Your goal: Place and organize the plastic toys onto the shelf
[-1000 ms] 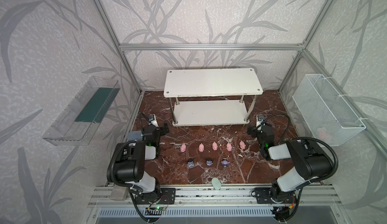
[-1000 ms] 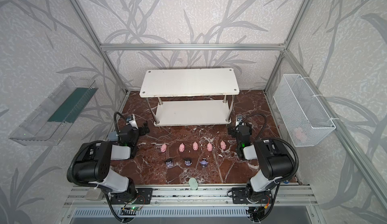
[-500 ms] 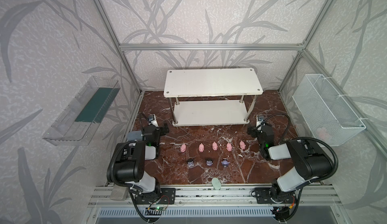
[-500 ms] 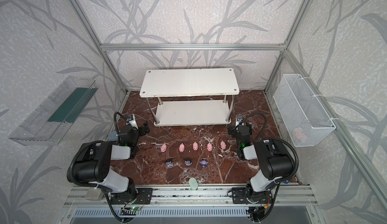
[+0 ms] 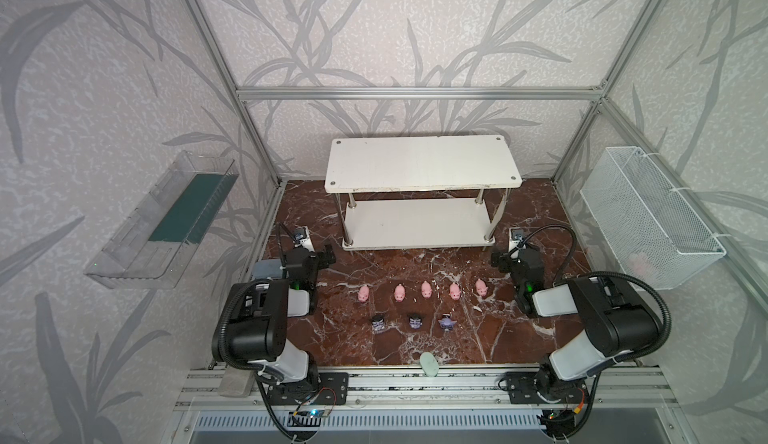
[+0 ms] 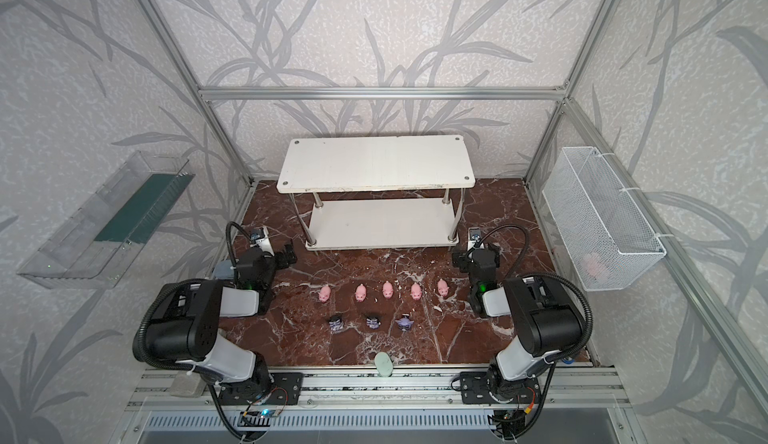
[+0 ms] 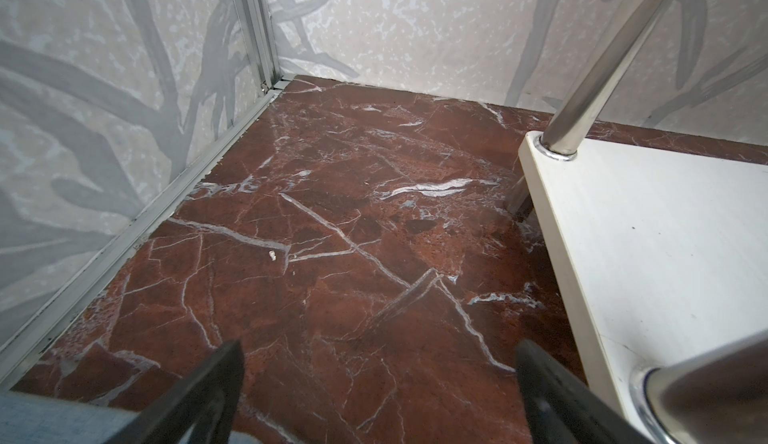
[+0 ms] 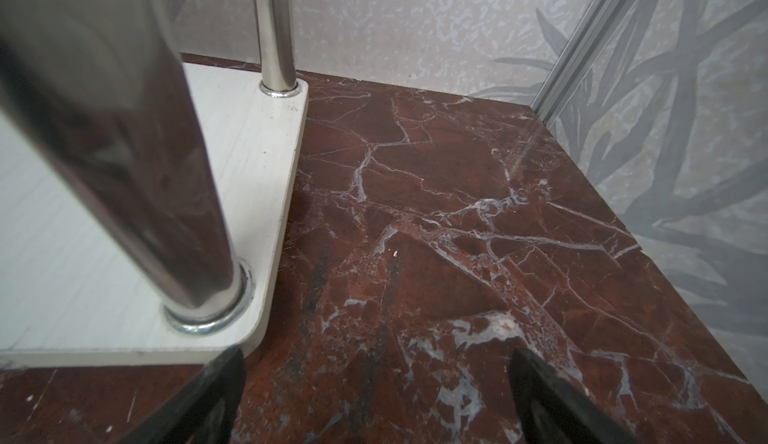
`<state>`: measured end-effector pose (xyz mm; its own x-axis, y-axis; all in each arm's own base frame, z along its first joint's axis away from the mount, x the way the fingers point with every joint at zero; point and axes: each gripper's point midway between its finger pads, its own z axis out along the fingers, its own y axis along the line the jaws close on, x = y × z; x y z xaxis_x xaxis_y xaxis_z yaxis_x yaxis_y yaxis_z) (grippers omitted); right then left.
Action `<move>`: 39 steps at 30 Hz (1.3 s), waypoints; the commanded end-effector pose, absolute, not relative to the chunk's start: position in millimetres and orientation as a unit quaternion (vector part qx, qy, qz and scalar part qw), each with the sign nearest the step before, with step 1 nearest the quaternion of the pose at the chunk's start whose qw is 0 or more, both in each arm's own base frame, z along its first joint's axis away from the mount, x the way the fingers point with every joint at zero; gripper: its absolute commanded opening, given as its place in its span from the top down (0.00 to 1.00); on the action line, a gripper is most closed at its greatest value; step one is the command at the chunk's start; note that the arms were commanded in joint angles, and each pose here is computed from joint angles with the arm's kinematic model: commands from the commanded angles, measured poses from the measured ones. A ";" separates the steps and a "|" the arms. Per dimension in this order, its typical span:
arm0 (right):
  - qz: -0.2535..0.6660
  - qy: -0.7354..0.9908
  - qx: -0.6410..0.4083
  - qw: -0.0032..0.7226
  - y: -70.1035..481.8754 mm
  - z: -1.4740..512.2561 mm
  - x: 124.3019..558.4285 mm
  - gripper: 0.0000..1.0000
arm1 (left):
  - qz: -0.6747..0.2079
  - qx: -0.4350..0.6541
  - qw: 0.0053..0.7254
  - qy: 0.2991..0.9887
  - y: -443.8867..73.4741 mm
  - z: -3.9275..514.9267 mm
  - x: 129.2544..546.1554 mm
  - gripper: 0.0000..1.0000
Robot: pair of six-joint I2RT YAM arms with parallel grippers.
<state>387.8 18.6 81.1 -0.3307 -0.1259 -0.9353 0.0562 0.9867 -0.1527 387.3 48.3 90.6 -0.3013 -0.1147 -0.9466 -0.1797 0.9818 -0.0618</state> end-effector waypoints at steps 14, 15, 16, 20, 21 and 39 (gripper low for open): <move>-0.080 0.798 -0.007 0.598 15.9 97.1 394.7 0.01 | 0.023 -0.079 0.592 0.802 46.1 96.6 392.6 0.05; -0.083 0.796 -0.004 0.600 14.9 100.3 394.4 0.01 | 0.024 -0.081 0.593 0.801 47.2 100.1 392.0 0.07; -0.082 0.796 -0.005 0.599 15.5 105.3 394.1 0.01 | 0.029 -0.086 0.595 0.799 49.3 104.8 390.5 0.08; -0.080 0.797 -0.009 0.599 16.5 122.7 390.3 0.00 | 0.046 -0.105 0.600 0.792 56.3 120.9 381.1 0.08; -0.081 0.795 -0.007 0.602 15.5 125.6 389.1 0.00 | 0.054 -0.114 0.603 0.788 59.4 125.8 378.9 0.09; -0.017 0.830 0.069 0.554 15.8 162.5 344.8 0.05 | 0.032 -0.221 0.640 0.735 27.0 193.3 331.2 0.11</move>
